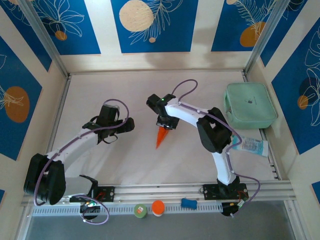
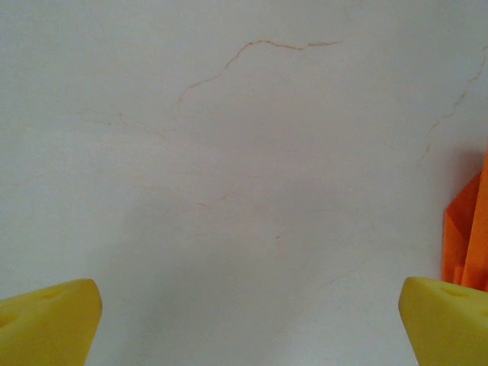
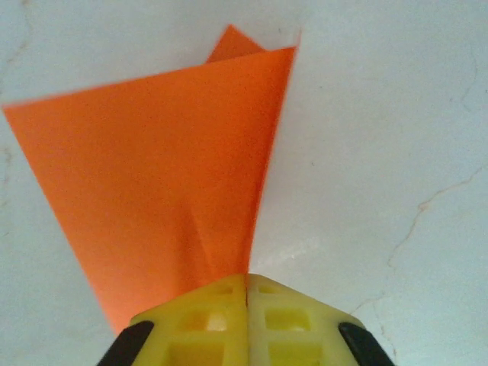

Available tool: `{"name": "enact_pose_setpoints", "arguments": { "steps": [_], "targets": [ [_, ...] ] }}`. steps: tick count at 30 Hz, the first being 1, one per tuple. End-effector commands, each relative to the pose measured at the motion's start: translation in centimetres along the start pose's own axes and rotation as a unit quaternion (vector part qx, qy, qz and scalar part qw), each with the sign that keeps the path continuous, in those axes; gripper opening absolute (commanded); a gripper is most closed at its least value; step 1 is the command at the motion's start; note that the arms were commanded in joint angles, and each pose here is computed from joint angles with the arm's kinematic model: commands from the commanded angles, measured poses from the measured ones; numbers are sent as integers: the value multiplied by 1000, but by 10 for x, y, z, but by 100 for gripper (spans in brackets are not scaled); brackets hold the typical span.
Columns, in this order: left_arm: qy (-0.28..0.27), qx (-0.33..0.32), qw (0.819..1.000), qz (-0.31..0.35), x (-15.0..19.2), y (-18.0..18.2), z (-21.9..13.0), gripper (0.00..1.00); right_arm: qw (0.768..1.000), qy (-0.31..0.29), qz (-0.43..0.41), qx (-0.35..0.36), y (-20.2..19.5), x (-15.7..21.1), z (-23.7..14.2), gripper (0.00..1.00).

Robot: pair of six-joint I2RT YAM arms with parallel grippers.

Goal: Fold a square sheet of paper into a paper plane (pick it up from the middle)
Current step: Turn over the paper plane at the top-center of the table, then move the paper plane to the top-center of the table.

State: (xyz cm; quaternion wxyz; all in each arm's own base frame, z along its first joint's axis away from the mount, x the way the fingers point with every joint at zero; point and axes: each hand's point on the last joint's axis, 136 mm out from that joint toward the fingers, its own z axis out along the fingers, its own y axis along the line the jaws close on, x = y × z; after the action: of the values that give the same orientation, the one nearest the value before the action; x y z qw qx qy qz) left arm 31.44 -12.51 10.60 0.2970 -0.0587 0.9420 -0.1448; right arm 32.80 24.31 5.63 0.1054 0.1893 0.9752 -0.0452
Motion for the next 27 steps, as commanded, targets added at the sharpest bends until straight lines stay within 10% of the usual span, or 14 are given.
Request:
{"name": "enact_pose_setpoints", "arguments": {
  "steps": [1, 13, 27],
  "targets": [
    [-5, -9, 1000, -19, -1, 10, -7, 99, 997, -18, -2, -79, 12, -14, -29, 0],
    [-15, 14, 998, -63, -3, 16, -19, 100, 892, 28, -142, -428, 94, 5, -79, 0],
    [36, 145, 983, -103, 25, -21, -3, 88, 860, 116, -135, -479, 97, 38, -16, 0]
  ]
}}
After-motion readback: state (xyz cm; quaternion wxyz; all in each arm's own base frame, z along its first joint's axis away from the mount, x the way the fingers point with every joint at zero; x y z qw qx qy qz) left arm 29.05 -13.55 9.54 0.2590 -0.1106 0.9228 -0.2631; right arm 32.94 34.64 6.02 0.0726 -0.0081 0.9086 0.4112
